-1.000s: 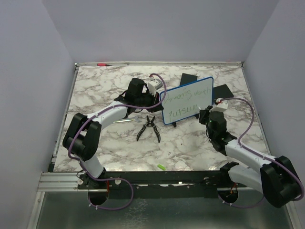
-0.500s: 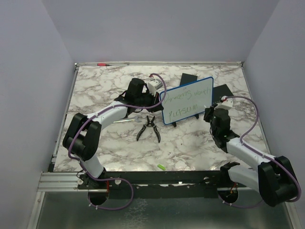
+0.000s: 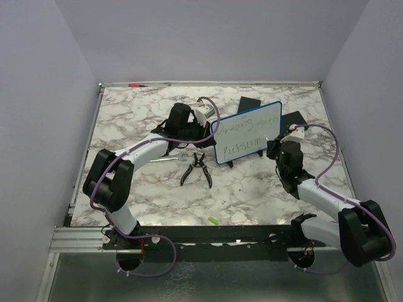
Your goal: Write a sentence on the whiteboard
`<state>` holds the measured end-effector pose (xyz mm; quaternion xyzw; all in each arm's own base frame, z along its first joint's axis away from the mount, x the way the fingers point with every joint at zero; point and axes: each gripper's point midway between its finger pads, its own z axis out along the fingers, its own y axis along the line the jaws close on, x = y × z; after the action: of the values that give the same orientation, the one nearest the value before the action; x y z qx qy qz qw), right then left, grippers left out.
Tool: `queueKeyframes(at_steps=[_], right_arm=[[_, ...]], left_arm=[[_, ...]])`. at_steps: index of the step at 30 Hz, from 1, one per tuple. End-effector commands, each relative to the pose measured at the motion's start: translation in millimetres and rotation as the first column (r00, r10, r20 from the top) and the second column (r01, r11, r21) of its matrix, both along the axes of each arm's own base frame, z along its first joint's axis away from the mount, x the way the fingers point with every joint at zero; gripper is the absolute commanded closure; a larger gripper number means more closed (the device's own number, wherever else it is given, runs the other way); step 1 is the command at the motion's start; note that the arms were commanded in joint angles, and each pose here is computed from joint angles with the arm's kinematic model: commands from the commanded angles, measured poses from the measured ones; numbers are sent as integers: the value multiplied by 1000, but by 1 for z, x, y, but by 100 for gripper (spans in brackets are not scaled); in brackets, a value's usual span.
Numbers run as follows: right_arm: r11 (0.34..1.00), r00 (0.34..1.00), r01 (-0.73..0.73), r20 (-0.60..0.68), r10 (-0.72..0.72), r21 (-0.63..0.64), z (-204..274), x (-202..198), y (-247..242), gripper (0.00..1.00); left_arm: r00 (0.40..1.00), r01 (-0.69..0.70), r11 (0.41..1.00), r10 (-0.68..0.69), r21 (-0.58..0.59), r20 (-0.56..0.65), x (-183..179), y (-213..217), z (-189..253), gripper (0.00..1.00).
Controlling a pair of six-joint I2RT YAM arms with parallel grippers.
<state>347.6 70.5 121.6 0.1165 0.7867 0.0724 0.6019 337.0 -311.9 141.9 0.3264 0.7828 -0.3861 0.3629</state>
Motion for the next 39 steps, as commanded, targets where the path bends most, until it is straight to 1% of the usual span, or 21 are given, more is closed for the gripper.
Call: queueKeyframes(at_steps=[1, 5, 15, 28, 39], right_arm=[[999, 997, -42, 58, 42, 8, 20, 11, 9, 99], [997, 995, -74, 66, 73, 9, 22, 8, 13, 99], [992, 991, -129, 23, 129, 6, 8, 0, 20, 99], [999, 996, -46, -72, 47, 27, -20, -4, 10, 99], [1000, 999, -5, -42, 5, 10, -10, 2, 3, 99]], left_arm=[[1000, -10, 998, 11, 65, -16, 0, 4, -18, 100], [1000, -9, 998, 10, 63, -17, 0, 4, -18, 100], [1000, -8, 998, 9, 62, -19, -1, 4, -18, 100], [1000, -8, 998, 9, 64, -22, -1, 4, -20, 100], [1000, -8, 998, 9, 64, -22, -1, 4, -20, 100]])
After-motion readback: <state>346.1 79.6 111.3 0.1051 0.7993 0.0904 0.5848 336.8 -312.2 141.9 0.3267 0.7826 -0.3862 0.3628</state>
